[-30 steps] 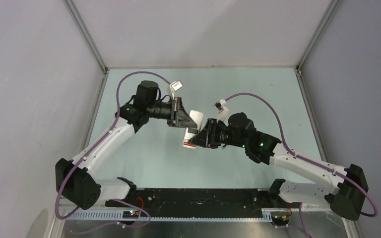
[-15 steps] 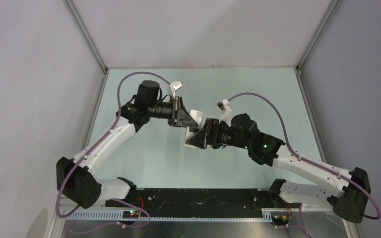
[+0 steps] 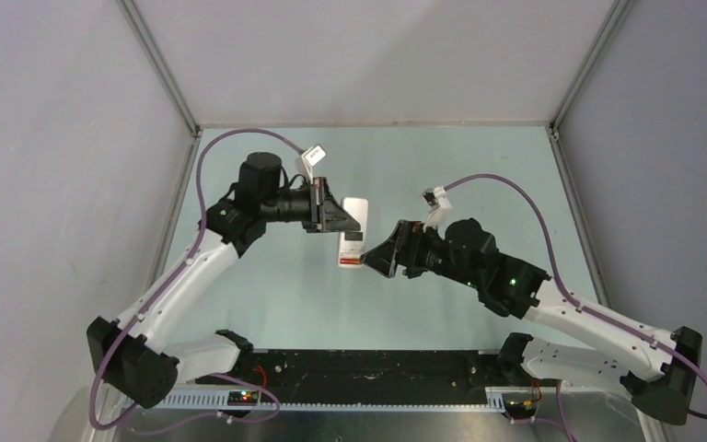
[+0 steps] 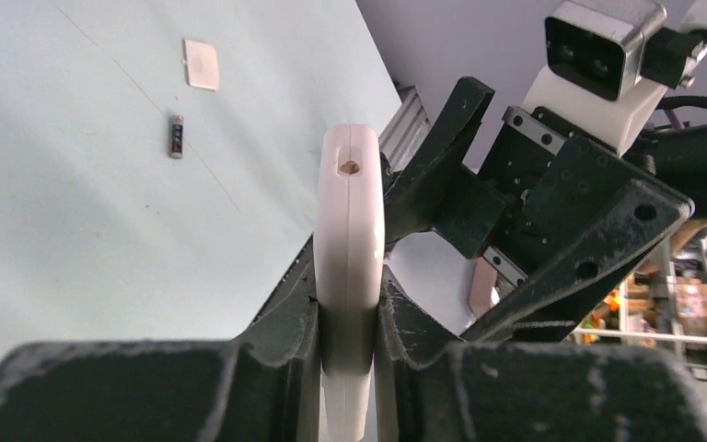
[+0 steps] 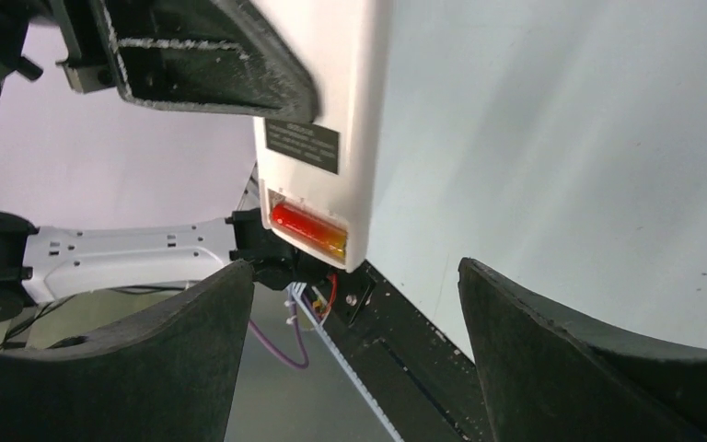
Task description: Load the batteries into the remote control
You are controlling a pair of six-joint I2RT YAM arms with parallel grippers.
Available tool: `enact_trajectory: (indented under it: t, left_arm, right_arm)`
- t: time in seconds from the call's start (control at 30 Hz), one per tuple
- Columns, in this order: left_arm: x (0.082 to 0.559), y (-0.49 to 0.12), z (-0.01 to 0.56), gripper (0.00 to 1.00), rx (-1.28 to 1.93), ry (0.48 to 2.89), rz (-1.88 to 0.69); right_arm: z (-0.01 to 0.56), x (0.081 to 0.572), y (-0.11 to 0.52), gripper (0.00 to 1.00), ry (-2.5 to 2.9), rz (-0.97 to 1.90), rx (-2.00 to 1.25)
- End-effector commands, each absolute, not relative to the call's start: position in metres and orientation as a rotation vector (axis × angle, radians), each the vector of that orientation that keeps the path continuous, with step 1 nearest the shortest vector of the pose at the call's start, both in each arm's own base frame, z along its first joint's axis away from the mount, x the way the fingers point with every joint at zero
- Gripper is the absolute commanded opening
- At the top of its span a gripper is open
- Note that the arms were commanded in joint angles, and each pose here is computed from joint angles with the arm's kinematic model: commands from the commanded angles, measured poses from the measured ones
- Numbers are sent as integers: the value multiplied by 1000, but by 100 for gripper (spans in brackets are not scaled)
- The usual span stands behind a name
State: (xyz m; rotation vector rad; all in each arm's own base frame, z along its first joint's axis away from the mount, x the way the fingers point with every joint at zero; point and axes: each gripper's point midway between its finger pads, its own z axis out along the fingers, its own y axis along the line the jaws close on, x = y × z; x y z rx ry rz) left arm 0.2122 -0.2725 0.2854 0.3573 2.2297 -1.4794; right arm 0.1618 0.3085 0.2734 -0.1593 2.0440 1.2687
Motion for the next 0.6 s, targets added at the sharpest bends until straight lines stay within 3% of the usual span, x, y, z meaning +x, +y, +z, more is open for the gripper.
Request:
enact_trajectory:
  t: [0.0, 0.57]
  left_arm:
    - [216, -262, 294, 0, 368, 2123, -1373]
    - [228, -242, 292, 0, 105, 2097, -1258]
  right_arm:
    - [280, 174, 291, 85, 1999, 1143, -115]
    - [292, 170, 352, 90, 2045, 899, -353]
